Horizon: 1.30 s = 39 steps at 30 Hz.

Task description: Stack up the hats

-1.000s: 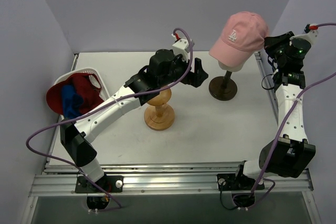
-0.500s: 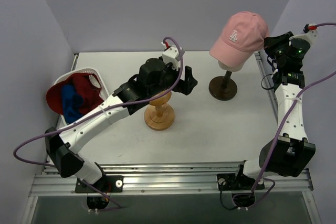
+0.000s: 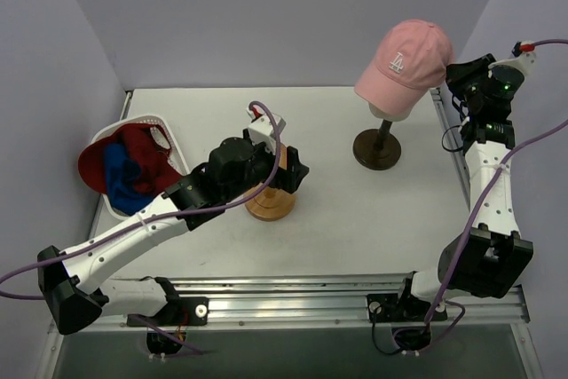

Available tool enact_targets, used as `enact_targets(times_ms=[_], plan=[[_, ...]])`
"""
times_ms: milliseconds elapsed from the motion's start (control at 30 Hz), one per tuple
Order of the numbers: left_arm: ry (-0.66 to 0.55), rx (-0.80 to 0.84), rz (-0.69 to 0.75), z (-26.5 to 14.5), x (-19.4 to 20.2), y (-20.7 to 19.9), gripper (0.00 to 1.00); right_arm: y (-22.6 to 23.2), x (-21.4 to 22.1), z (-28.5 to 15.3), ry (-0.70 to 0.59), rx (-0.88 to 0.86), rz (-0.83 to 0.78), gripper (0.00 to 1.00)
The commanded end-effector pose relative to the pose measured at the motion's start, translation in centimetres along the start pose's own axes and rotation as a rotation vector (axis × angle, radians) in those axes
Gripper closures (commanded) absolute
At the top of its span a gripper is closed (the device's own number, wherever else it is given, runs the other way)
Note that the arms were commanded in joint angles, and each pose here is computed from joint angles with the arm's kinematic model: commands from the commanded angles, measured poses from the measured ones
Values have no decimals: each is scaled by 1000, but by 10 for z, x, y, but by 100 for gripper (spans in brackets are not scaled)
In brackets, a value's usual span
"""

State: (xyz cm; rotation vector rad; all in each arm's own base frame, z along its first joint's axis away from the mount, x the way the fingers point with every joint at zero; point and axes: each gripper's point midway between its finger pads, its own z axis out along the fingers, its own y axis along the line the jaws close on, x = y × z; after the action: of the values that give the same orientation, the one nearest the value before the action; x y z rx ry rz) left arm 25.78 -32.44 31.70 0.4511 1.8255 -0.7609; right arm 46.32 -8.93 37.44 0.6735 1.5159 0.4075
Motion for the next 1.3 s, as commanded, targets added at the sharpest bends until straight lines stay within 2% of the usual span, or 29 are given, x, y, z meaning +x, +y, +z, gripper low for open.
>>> enact_targets(times_ms=[0, 67, 167, 367, 500, 600, 767, 800, 1000, 1167, 1200, 1267], plan=[[-58, -24, 0, -10, -8, 6, 6, 0, -13, 1, -28, 2, -35, 91], [-46, -51, 11, -12, 3, 14, 6, 7, -20, -4, -44, -9, -35, 77], [-51, -81, 18, -17, 8, 20, 5, 18, -37, -16, -86, -13, -30, 69], [-116, -84, 35, -44, 3, 8, 6, 31, -62, -40, -139, 14, -42, 67], [-159, -178, 101, -57, 13, 18, 6, 50, -75, -55, -177, -8, -39, 65], [-227, -232, 105, -70, 5, 32, 6, 77, -75, -58, -182, -42, -67, 62], [-280, -277, 79, -84, 6, 48, 6, 131, -39, -63, -84, -105, -145, 55], [-281, -268, 68, -84, 7, 46, 6, 133, -45, -67, -115, -78, -153, 55], [-266, -242, 32, -83, -3, 36, 5, 190, -12, -120, -47, -226, -200, 56], [-224, -208, 5, -68, 0, 24, 3, 205, 40, -143, 55, -276, -253, 58], [-244, -214, -9, -70, -15, 21, 3, 207, 43, -149, 59, -287, -256, 59], [-199, -261, 6, -62, -20, 30, 4, 213, 59, -161, 90, -316, -270, 60]])
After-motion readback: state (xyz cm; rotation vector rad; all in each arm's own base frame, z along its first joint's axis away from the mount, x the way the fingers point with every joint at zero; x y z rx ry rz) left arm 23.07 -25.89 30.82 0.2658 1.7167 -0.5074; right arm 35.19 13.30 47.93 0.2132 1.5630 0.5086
